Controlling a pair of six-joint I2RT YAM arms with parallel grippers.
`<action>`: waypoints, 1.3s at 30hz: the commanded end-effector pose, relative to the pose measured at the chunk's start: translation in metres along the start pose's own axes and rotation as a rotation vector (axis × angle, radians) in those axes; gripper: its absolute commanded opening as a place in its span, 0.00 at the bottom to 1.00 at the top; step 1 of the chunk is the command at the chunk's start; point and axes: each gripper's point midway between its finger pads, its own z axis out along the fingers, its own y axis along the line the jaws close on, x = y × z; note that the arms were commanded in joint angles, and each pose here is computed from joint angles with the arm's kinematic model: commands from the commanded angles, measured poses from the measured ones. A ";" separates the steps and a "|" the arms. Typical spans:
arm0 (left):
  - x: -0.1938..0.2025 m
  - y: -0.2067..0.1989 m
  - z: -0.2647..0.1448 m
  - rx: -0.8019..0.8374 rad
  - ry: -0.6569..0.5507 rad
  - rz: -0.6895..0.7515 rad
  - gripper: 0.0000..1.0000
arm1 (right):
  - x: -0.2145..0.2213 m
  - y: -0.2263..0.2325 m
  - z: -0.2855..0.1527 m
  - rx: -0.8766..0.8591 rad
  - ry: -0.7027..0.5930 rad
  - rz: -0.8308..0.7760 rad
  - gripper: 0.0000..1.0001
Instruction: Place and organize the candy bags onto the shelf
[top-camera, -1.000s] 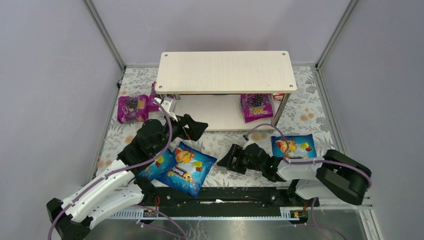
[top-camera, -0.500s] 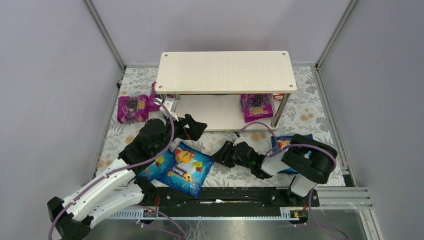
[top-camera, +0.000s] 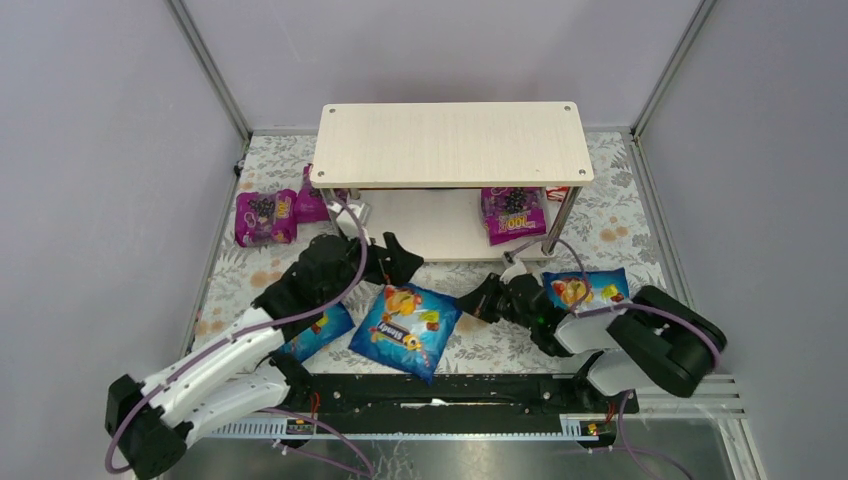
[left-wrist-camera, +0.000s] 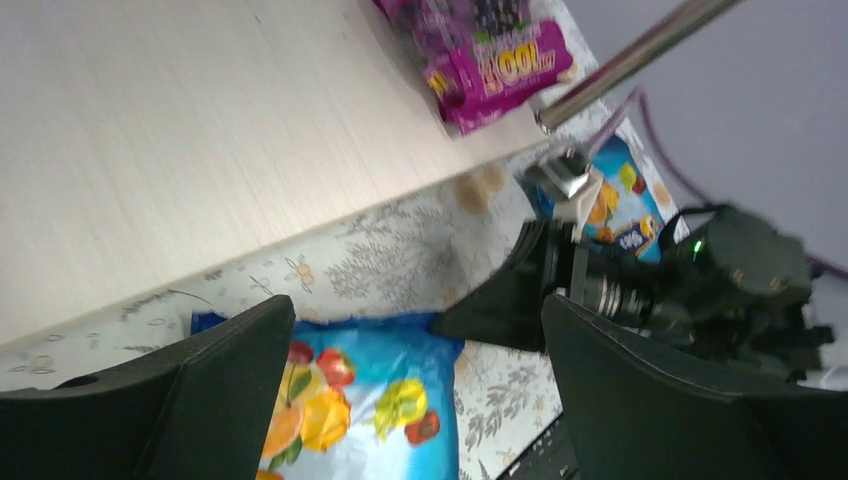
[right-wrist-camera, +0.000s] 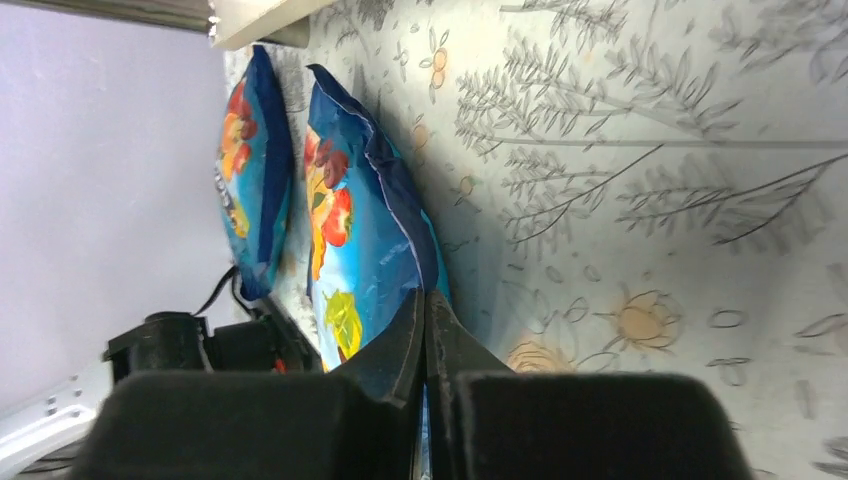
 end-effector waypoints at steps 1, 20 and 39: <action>0.031 -0.021 0.016 0.139 0.143 -0.044 0.99 | 0.000 0.001 -0.014 0.046 0.130 -0.208 0.00; 0.127 0.015 0.019 0.052 0.315 -0.327 0.96 | -0.062 0.000 -0.022 0.325 0.057 -0.284 0.56; 0.187 0.045 -0.001 -0.020 0.371 -0.551 0.99 | 0.045 0.010 -0.029 0.158 0.202 0.068 1.00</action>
